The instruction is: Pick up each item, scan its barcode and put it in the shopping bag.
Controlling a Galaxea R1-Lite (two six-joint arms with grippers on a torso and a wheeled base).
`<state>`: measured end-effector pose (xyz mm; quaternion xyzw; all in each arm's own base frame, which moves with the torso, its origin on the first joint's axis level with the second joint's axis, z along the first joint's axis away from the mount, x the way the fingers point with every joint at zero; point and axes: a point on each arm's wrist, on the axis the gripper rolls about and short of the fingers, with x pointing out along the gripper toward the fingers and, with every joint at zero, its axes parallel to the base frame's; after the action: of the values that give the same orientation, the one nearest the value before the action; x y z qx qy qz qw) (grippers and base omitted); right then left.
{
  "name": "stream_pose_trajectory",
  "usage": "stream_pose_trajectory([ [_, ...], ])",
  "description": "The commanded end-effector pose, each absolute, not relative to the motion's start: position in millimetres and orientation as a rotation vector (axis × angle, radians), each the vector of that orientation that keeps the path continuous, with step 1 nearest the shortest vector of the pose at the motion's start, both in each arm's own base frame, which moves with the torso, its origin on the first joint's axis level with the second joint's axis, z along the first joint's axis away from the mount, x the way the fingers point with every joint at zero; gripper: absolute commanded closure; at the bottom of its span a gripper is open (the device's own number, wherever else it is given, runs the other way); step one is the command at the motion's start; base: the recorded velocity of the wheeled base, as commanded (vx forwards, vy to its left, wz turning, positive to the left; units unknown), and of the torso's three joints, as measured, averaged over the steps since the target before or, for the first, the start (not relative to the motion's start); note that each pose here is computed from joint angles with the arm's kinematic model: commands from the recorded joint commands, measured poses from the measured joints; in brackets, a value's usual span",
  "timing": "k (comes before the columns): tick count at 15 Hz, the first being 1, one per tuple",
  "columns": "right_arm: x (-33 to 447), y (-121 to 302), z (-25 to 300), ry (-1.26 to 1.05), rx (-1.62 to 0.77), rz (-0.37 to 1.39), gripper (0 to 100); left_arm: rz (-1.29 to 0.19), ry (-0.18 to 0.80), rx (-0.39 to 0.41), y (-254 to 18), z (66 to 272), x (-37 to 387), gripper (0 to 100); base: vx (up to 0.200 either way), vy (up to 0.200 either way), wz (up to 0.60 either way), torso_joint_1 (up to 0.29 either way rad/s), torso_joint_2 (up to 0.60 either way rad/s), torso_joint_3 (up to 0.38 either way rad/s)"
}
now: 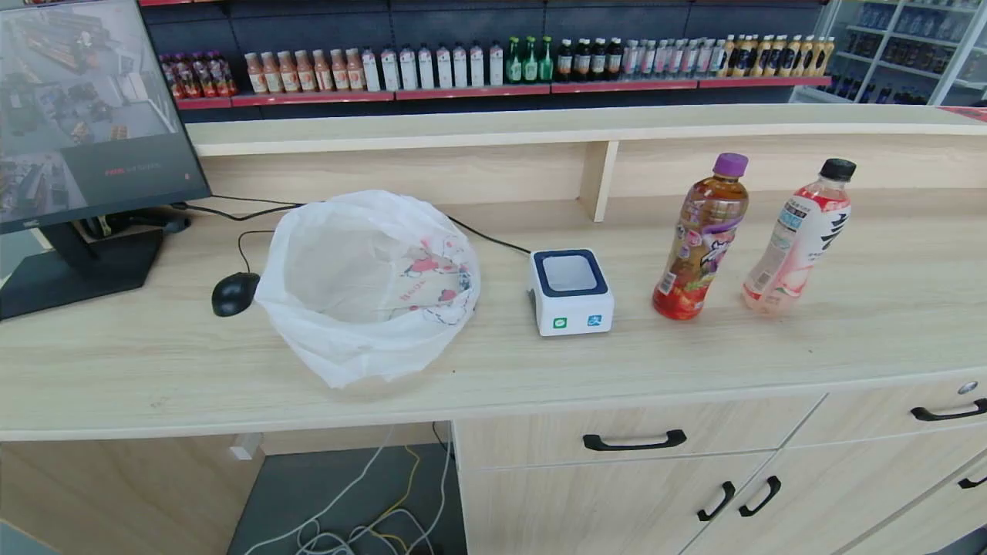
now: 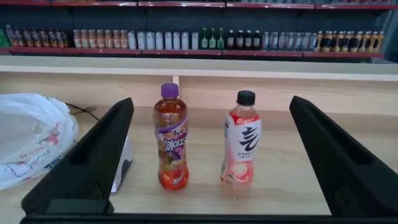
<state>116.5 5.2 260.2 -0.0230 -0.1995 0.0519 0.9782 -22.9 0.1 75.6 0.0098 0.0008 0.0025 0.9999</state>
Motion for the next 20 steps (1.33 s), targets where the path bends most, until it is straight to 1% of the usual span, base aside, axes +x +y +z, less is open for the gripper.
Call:
stream_pose_trajectory([
  [1, 177, 16, 232, -0.266, -0.061, 0.157, 0, 0.005, 0.002, 0.020, 0, 76, -23, 0, 0.000, 0.000, 0.00, 0.000, 0.00, 0.000],
  [3, 200, 19, 223, -0.231, -0.049, 0.161, 0, 0.006, 0.002, 0.020, 0, 76, -23, 0, 0.000, 0.000, 0.00, 0.000, 0.00, 0.000],
  [5, 213, 20, 228, -0.237, -0.028, 0.163, 0, 0.006, 0.002, 0.020, 0, 76, -23, 0, 0.000, 0.000, 0.00, 0.000, 0.00, 0.000],
  [7, 222, 19, 222, -0.215, -0.036, 0.157, 0, 0.006, 0.002, 0.020, 0, 76, -23, 0, 0.000, 0.000, 0.00, 0.000, 0.00, 0.000],
  [8, 235, 21, 222, -0.213, -0.050, 0.161, 0, 0.005, 0.002, 0.020, 0, 76, -23, 0, 0.000, 0.000, 0.00, 0.000, 0.00, 0.000],
  [12, 249, 34, 216, -0.190, -0.063, 0.206, 0, 0.006, 0.003, 0.020, 0, 75, -23, 0, 0.000, 0.000, 0.00, 0.000, 0.00, 0.000],
  [15, 280, 39, 213, -0.182, -0.043, 0.213, 0, 0.006, 0.003, 0.020, 0, 75, -23, 0, 0.000, 0.000, 0.00, 0.000, 0.00, 0.000],
  [20, 293, 48, 203, -0.161, -0.046, 0.235, 0, 0.006, 0.002, 0.020, 0, 75, -23, 0, 0.000, 0.000, 0.00, 0.000, 0.00, 0.000],
])
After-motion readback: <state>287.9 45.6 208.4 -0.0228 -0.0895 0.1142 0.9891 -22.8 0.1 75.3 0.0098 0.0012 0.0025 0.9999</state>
